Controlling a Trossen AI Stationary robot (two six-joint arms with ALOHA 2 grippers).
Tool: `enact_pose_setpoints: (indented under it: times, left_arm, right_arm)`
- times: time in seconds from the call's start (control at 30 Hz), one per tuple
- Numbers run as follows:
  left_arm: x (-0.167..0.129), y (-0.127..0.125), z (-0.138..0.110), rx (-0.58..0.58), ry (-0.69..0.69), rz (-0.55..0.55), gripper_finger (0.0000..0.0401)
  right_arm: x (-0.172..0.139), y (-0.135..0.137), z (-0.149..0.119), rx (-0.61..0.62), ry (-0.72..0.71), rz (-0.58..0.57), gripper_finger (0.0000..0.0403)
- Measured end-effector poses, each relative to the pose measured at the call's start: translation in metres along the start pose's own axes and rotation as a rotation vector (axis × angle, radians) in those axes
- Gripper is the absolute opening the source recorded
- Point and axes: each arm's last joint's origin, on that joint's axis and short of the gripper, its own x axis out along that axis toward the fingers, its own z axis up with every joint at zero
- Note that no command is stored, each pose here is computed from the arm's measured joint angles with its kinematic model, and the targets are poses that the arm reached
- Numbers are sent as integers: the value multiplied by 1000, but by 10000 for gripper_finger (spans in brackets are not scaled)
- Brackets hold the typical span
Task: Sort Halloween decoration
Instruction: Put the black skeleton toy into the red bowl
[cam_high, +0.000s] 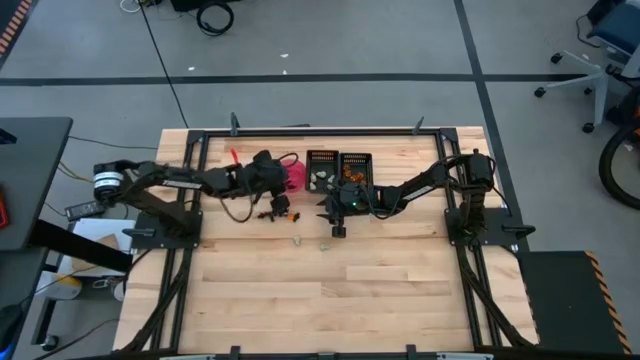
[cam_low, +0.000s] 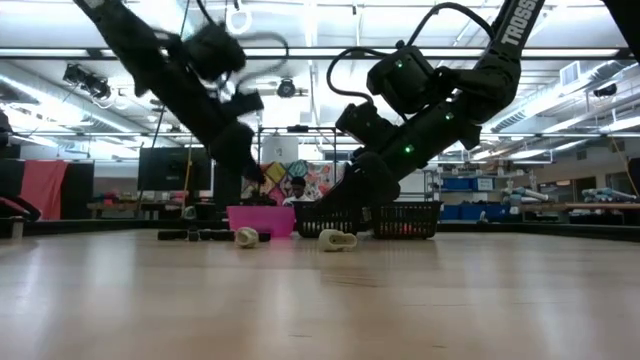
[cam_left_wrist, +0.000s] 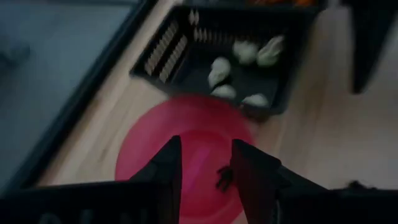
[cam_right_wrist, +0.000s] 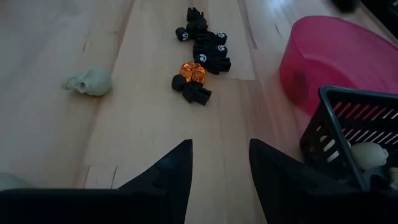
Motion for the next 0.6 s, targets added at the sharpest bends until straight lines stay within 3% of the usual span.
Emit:
enact_pose_setpoints:
  times: [0.17, 0.4, 0.6]
  left_arm:
    - [-27, -22, 3, 108, -85, -72, 111]
    - [-41, -52, -22, 151, 80, -184, 111]
    - [-48, -63, -34, 174, 182, -218, 111]
  right_arm:
    - [0, 2, -1, -3, 16, 7, 162]
    - [0, 8, 0, -15, 10, 22, 162]
    - [0, 8, 0, -16, 9, 22, 162]
